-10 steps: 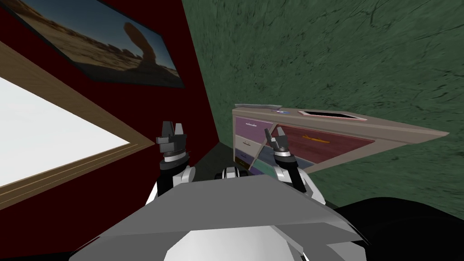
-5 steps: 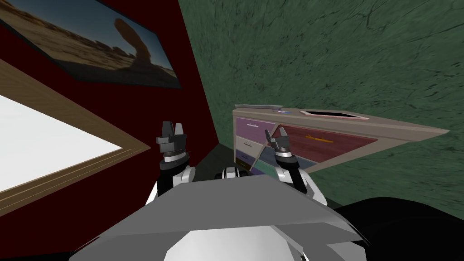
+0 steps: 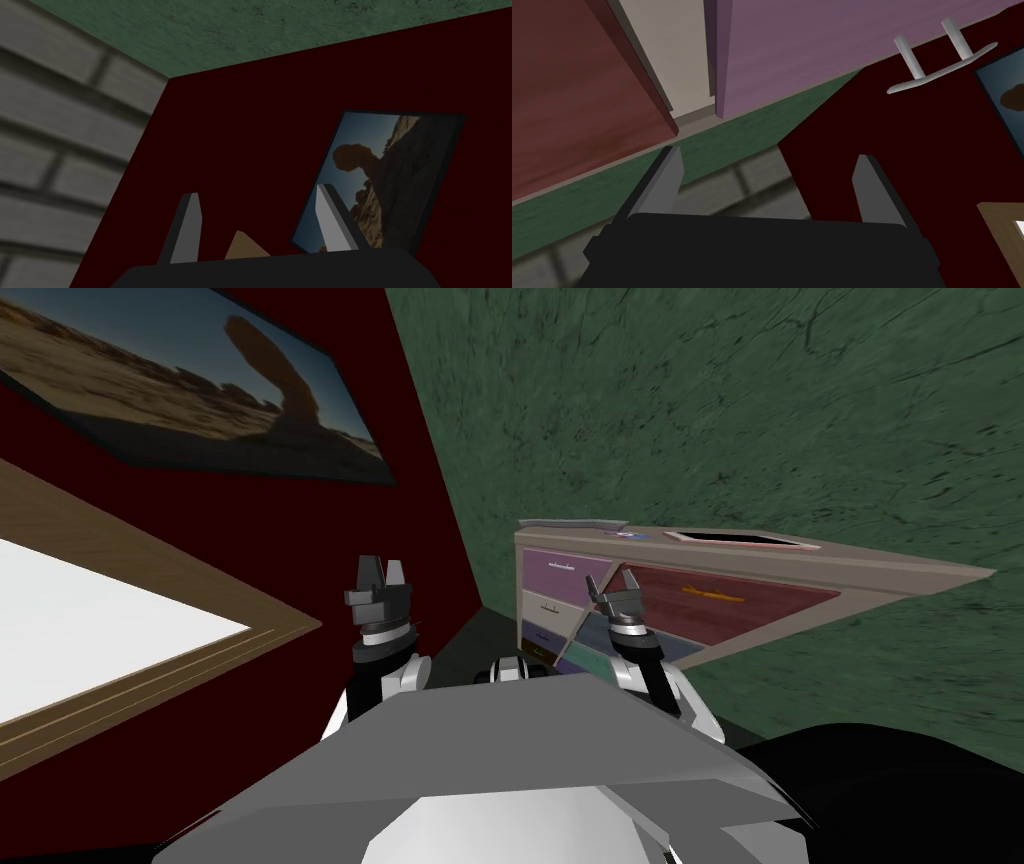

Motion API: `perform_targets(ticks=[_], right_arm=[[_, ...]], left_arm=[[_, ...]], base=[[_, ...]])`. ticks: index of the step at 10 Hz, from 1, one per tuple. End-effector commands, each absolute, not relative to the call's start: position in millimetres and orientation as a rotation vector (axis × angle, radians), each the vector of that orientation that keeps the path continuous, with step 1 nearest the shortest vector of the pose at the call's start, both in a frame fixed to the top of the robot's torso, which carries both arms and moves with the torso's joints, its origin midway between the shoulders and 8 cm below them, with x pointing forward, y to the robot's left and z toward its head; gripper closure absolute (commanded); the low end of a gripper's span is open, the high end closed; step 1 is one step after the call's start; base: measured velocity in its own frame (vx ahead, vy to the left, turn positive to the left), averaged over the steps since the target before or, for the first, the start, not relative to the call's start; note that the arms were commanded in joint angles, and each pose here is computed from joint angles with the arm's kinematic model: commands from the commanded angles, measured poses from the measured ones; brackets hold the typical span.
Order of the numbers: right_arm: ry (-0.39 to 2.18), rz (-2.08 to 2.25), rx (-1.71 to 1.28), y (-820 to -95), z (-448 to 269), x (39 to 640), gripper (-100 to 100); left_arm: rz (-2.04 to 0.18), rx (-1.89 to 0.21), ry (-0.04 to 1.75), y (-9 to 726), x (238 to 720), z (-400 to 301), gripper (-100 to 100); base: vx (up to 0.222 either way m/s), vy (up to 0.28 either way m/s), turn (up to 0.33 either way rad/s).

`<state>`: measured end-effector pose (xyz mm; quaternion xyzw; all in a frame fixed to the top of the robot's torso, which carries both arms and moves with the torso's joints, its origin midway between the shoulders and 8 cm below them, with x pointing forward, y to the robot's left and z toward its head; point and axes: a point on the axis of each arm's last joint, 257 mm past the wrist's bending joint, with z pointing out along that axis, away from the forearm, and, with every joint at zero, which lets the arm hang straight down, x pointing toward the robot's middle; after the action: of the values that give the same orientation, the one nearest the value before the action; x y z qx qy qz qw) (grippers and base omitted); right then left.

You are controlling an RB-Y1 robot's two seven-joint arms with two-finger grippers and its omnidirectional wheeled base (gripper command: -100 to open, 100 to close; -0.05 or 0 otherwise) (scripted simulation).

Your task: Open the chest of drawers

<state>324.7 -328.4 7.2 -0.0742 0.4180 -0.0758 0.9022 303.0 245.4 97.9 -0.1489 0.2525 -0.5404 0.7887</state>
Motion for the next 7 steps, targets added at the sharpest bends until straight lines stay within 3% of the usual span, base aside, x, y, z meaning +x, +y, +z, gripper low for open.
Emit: perform_targets(ticks=[1,7], right_arm=[[0.873,-0.231,-0.190,-329.6,-0.6,325.9,-100],[0.881,-0.419,-0.248,-344.5,-12.2,324.6,-100]], left_arm=[[-1.164,-0.321,0.544,245.4,303.0,97.9,0],[-1.164,-0.321,0.544,245.3,303.0,97.9,0]], base=[[0.040,0.044,-0.057],[0.048,0.092,-0.047]])
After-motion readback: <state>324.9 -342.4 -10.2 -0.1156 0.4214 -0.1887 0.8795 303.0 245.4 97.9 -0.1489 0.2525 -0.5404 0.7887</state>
